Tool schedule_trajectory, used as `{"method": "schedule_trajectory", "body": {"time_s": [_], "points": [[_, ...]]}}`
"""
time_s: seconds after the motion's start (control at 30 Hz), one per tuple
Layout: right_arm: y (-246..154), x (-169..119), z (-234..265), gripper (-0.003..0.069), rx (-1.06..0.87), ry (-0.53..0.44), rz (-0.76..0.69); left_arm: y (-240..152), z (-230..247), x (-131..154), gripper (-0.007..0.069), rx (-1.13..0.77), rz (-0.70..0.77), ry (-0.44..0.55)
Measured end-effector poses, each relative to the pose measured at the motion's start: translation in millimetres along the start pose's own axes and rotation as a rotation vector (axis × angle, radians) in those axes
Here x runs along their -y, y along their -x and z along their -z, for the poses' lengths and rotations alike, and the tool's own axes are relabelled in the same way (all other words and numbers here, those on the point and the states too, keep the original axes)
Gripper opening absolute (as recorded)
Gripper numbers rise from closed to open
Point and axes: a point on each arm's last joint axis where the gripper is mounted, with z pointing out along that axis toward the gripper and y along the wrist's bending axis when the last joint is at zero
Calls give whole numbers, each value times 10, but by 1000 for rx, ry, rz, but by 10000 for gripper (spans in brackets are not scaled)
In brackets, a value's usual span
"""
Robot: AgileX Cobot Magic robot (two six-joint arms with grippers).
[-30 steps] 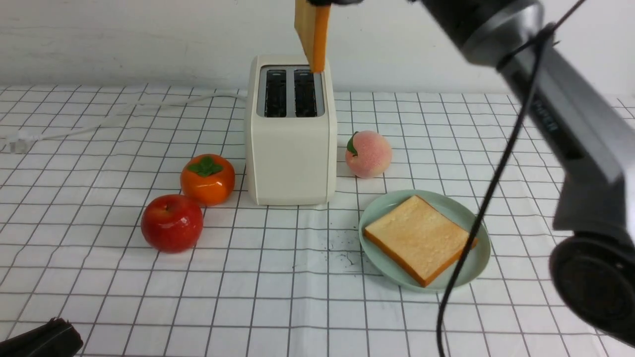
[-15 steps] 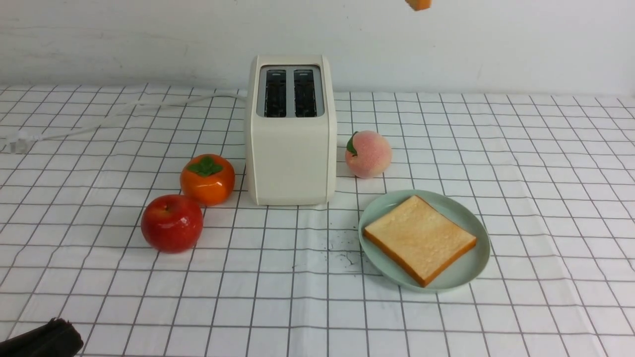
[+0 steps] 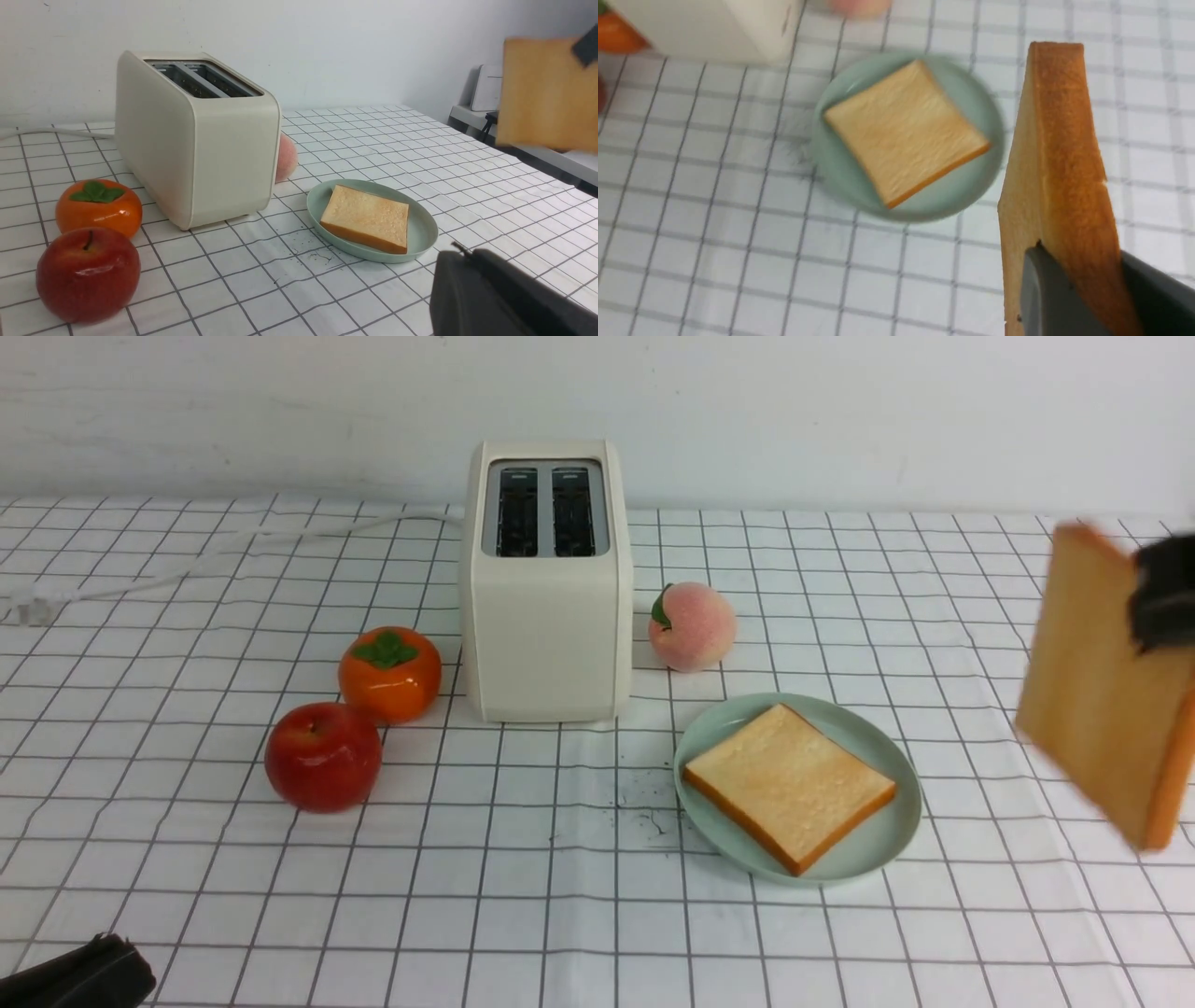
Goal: Take toasted bread from bread machine on white checkered table place on plate.
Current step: 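Place the held slice of bread on top of the slice on the plate with the right gripper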
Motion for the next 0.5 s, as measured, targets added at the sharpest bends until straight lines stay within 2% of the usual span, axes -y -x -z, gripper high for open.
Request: {"method": "schedule_trajectory", "body": {"time_s": [0.1,0.13,0.17,0.23,0.33,0.4,0.5], "points": [[-56,32,-361,125,-97,171,-21,0,0,0,6,0,0,0],[-53,46,-378,125,-100,168,-10,0,0,0,6,0,0,0],[-5,82,-519,125,-95,255,-12,0,0,0,8,0,0,0],[63,140,-645,125,-67,329,-9,0,0,0,8,0,0,0],[127,188,-787,125,-33,396,-7,0,0,0,11,0,0,0],[186,221,-1010,125,5,473,6,0,0,0,15,0,0,0],[228,257,-1267,125,49,520,17,0,0,0,18,0,0,0]]}}
